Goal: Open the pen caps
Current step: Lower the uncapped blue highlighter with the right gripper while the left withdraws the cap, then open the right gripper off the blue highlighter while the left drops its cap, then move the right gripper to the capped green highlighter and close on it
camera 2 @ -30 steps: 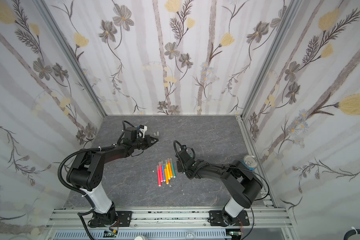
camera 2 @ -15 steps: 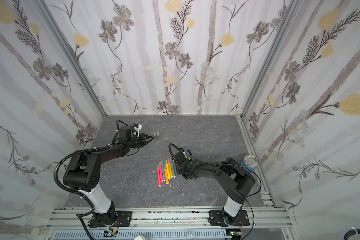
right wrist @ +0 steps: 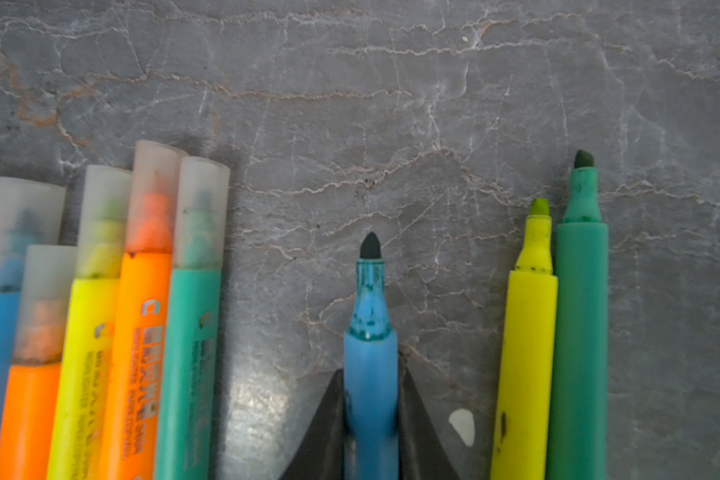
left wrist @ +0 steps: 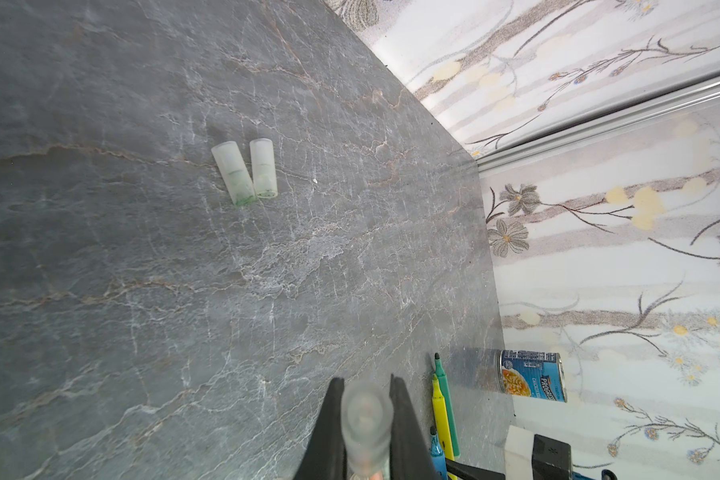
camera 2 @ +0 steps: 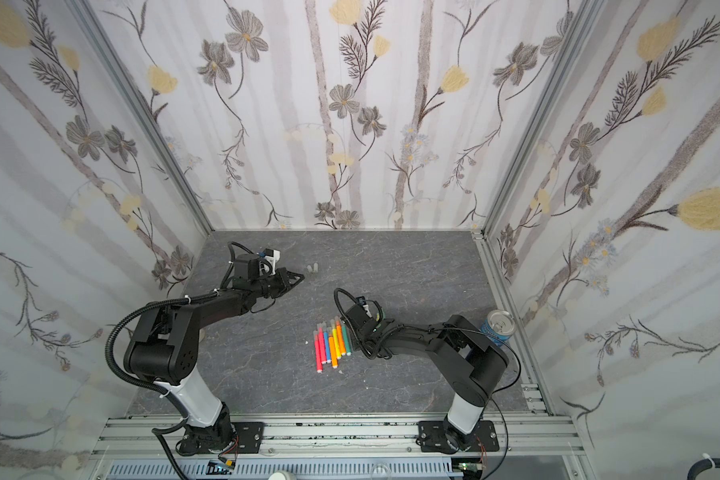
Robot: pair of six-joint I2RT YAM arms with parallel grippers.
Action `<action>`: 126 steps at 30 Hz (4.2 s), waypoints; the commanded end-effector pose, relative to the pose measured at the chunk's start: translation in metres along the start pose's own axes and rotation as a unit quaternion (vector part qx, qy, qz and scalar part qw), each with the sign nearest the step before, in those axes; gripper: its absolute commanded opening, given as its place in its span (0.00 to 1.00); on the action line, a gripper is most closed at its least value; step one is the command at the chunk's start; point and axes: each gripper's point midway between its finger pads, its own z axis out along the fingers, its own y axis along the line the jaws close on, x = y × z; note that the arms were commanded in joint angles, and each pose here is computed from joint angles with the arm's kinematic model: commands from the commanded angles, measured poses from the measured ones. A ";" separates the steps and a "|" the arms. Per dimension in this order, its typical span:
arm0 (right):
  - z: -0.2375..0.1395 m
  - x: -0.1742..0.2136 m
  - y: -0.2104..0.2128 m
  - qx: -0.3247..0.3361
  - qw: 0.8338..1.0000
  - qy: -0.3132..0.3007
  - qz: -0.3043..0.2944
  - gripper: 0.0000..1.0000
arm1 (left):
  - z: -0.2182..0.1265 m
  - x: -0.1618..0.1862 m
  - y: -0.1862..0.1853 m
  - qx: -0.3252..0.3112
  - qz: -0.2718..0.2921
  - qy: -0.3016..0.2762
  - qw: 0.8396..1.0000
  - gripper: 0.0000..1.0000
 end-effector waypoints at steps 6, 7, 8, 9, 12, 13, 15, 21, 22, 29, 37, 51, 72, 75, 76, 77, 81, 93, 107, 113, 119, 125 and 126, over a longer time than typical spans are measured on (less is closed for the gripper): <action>0.002 -0.002 -0.008 0.031 0.999 -0.001 -0.008 0.24 | -0.003 -0.001 0.003 0.002 0.009 -0.002 1.000 0.00; 0.002 -0.002 -0.010 0.036 0.999 -0.001 -0.011 0.24 | -0.003 -0.002 0.003 0.002 0.009 -0.003 1.000 0.00; 0.001 -0.004 -0.012 0.042 0.999 -0.003 -0.014 0.25 | -0.003 -0.002 0.004 0.001 0.009 -0.004 1.000 0.00; 0.001 -0.005 -0.014 0.050 0.999 -0.003 -0.016 0.25 | -0.003 -0.002 0.005 0.000 0.007 -0.003 1.000 0.00; -0.002 -0.009 -0.021 0.072 0.997 -0.008 -0.029 0.25 | -0.002 -0.001 0.007 -0.003 0.007 -0.002 1.000 0.00; -0.002 -0.010 -0.022 0.077 0.996 -0.008 -0.034 0.25 | -0.002 -0.001 0.009 -0.004 0.006 -0.002 1.000 0.00; -0.003 -0.013 -0.022 0.081 0.996 -0.011 -0.040 0.25 | 0.000 0.000 0.010 -0.006 0.005 -0.001 1.000 0.00; -0.010 -0.026 -0.022 0.083 0.995 -0.029 -0.048 0.25 | 0.008 -0.003 0.020 -0.017 -0.001 0.002 1.000 0.00; -0.013 -0.030 -0.020 0.079 0.995 -0.037 -0.046 0.25 | 0.012 -0.004 0.024 -0.020 -0.003 0.006 1.000 0.00; -0.040 -0.052 -0.007 0.025 0.996 -0.079 -0.030 0.29 | 0.036 -0.013 0.049 -0.048 -0.015 0.011 0.999 0.00; -0.068 -0.060 -0.005 -0.011 0.994 -0.105 -0.014 0.33 | 0.059 -0.031 0.069 -0.075 -0.022 0.011 0.997 0.00; -0.069 -0.047 -0.005 -0.034 0.994 -0.099 -0.002 0.34 | 0.086 -0.049 0.083 -0.088 -0.028 0.022 0.995 0.11; -0.055 -0.042 0.006 -0.047 0.996 -0.081 -0.004 0.35 | 0.083 -0.045 0.073 -0.068 -0.032 0.030 0.997 0.29; -0.054 -0.042 0.008 -0.052 0.995 -0.080 -0.003 0.35 | 0.076 -0.046 0.065 -0.063 -0.029 0.023 0.997 0.29; -0.054 -0.042 0.010 -0.054 0.995 -0.080 -0.003 0.35 | 0.072 -0.046 0.062 -0.061 -0.029 0.019 0.998 0.29; -0.054 -0.042 0.012 -0.058 0.995 -0.079 -0.004 0.35 | 0.068 -0.049 0.055 -0.056 -0.025 0.012 0.998 0.29; -0.049 -0.041 0.023 -0.074 0.995 -0.071 -0.005 0.35 | 0.047 -0.036 0.045 -0.052 -0.025 0.005 0.998 0.30; -0.022 -0.029 0.048 -0.081 0.996 -0.035 -0.017 0.35 | -0.006 0.005 0.027 -0.056 0.001 -0.003 0.998 0.30; -0.006 -0.017 0.053 -0.076 0.997 -0.009 -0.023 0.35 | -0.001 0.005 0.029 -0.046 -0.002 -0.003 0.999 0.30; 0.000 -0.008 0.053 -0.075 0.997 0.004 -0.027 0.35 | -0.001 0.007 0.030 -0.046 -0.002 -0.001 0.999 0.30; 0.004 0.004 0.050 -0.071 0.997 0.016 -0.029 0.33 | -0.002 0.005 0.026 -0.044 0.000 -0.003 0.999 0.30; 0.006 0.016 0.046 -0.069 0.997 0.028 -0.030 0.21 | -0.004 0.004 0.020 -0.038 0.002 -0.003 0.999 0.30; 0.005 0.017 0.046 -0.070 0.997 0.028 -0.031 0.18 | -0.005 0.005 0.018 -0.037 0.003 -0.001 0.999 0.30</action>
